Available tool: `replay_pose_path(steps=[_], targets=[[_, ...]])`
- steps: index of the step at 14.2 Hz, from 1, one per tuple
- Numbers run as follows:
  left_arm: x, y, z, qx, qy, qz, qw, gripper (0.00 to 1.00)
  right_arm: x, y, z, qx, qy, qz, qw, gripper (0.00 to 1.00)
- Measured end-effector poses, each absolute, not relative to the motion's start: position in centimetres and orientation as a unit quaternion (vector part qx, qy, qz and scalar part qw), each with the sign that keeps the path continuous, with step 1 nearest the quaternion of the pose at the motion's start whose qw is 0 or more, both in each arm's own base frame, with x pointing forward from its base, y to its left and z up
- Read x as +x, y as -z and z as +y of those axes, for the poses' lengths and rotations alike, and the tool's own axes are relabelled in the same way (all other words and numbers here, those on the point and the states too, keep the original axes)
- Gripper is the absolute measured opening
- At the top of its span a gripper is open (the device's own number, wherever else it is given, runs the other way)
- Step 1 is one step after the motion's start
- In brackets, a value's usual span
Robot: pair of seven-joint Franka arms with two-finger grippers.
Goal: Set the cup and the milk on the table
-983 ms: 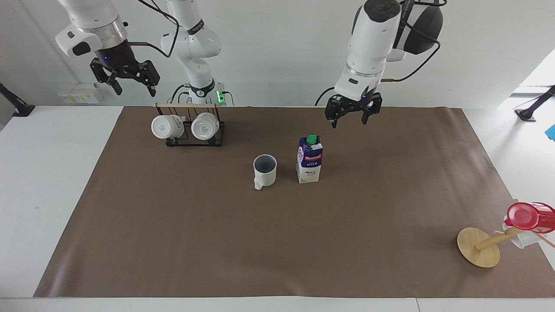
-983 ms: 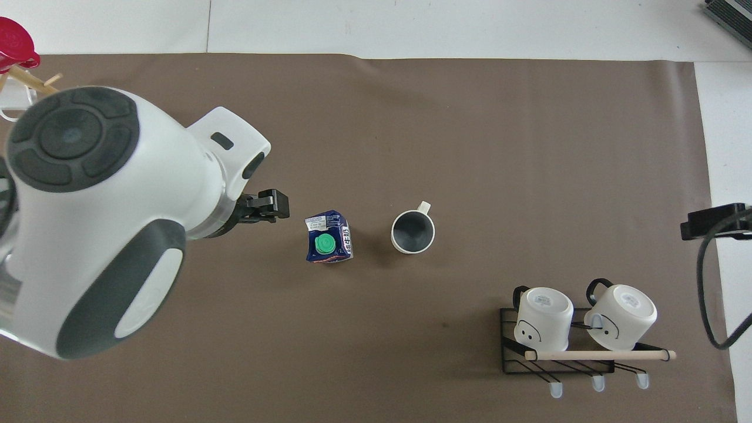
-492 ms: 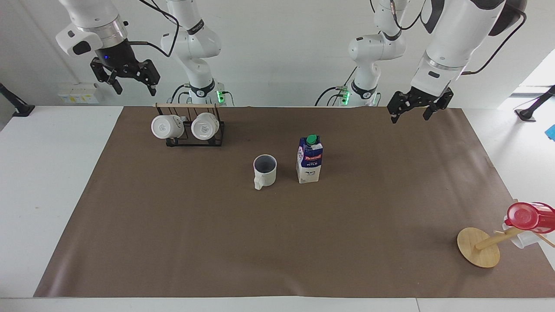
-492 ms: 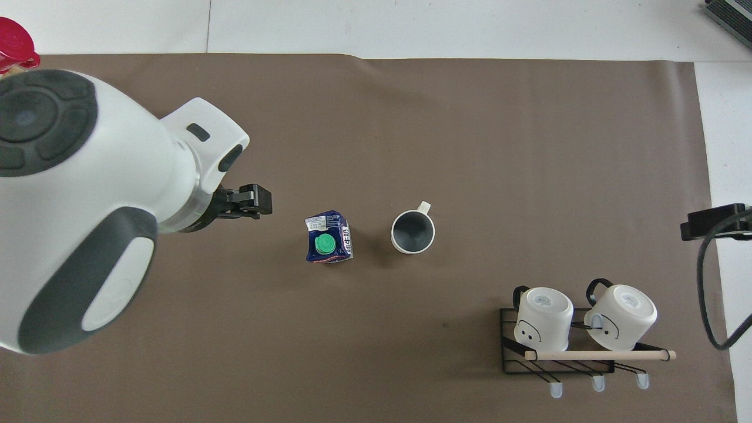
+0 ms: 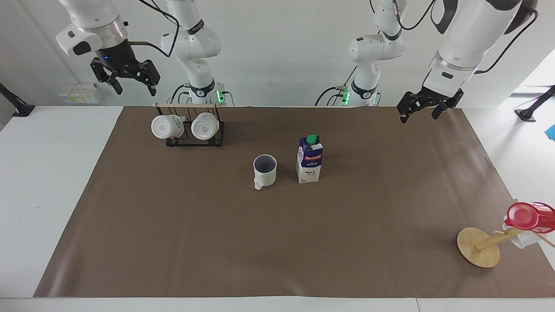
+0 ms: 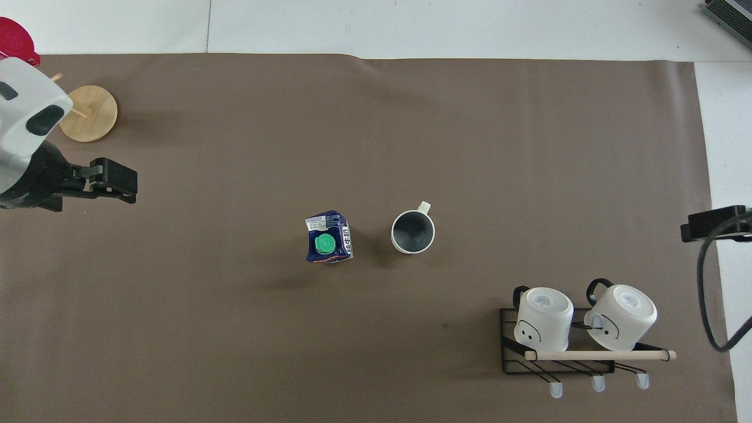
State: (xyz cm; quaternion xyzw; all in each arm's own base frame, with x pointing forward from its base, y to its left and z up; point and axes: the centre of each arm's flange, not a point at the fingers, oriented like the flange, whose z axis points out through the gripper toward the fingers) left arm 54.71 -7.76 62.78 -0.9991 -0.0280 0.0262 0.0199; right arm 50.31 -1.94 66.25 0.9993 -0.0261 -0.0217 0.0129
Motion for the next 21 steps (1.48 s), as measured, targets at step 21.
replay_pose_path(steps=[21], targets=[[54.2, -64.2, -5.4, -0.999, -0.017, 0.026, 0.016, 1.00, 52.4, -64.2, -1.8, 0.999, 0.022, -0.029, 0.014, 1.00]])
